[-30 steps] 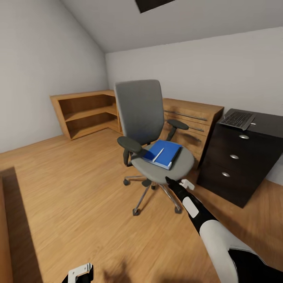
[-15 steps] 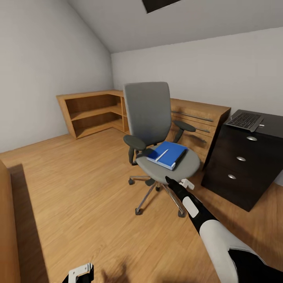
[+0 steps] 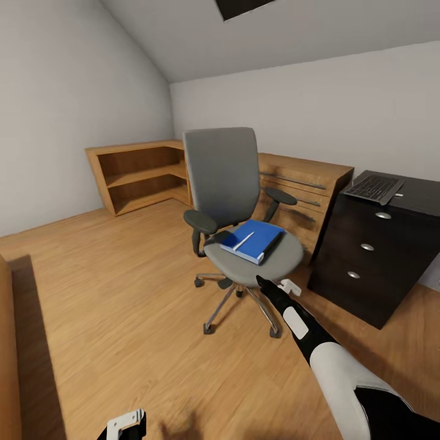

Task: In the bedroom, organize the workspace by keeping the computer under the desk, ensuring the monitor is on the desk, placing the keyboard on the desk next to the monitor, placing the mouse on the desk next to the keyboard, moving the folder from the swivel chair onto the desk next to the mouse, stacking the notebook on top of the folder with the pen on top of the notebook, and positioning the swivel chair next to the desk.

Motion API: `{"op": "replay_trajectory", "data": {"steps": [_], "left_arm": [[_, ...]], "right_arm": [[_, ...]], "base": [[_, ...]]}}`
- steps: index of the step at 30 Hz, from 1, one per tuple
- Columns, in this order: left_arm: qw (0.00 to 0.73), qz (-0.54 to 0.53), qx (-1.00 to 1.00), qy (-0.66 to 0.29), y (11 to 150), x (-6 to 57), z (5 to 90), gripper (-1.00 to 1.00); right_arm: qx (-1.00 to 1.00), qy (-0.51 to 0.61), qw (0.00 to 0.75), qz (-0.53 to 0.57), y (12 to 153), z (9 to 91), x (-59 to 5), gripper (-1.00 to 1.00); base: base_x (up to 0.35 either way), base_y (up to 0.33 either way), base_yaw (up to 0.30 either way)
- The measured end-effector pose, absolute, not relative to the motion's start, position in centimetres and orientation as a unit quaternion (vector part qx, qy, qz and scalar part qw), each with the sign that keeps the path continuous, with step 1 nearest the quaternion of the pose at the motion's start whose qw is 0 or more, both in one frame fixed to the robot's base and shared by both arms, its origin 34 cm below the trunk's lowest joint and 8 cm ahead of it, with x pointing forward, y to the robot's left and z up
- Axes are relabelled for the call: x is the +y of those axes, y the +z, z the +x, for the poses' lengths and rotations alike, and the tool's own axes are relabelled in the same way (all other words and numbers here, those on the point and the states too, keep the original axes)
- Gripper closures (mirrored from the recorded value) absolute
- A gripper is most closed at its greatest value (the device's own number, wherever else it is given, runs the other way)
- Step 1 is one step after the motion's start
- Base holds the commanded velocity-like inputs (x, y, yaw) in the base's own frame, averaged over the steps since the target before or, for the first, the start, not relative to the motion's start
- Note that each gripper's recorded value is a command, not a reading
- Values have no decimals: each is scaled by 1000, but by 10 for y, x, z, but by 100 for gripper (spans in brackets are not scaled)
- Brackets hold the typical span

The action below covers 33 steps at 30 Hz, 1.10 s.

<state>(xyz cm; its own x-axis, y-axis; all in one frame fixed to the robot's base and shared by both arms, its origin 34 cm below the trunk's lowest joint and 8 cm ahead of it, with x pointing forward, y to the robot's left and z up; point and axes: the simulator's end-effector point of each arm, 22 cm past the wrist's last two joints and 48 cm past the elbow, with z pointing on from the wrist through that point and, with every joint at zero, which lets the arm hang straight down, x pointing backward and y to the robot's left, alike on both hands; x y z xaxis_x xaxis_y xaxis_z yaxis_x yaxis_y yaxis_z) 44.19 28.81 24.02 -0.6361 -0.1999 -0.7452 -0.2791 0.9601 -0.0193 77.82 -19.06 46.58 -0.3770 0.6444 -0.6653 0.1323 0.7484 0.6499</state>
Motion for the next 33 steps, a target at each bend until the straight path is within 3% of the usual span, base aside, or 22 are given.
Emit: {"op": "replay_trajectory", "data": {"steps": [17, 33], "left_arm": [[405, -133, 903, 49, 240, 288, 442, -100], [405, -133, 903, 49, 240, 288, 442, -100]], "right_arm": [[796, 249, 491, 250, 452, 772, -191, -100], [803, 246, 483, 248, 442, 766, -187, -100]], "base": [[-65, -9, 0], [92, 32, 0]]}}
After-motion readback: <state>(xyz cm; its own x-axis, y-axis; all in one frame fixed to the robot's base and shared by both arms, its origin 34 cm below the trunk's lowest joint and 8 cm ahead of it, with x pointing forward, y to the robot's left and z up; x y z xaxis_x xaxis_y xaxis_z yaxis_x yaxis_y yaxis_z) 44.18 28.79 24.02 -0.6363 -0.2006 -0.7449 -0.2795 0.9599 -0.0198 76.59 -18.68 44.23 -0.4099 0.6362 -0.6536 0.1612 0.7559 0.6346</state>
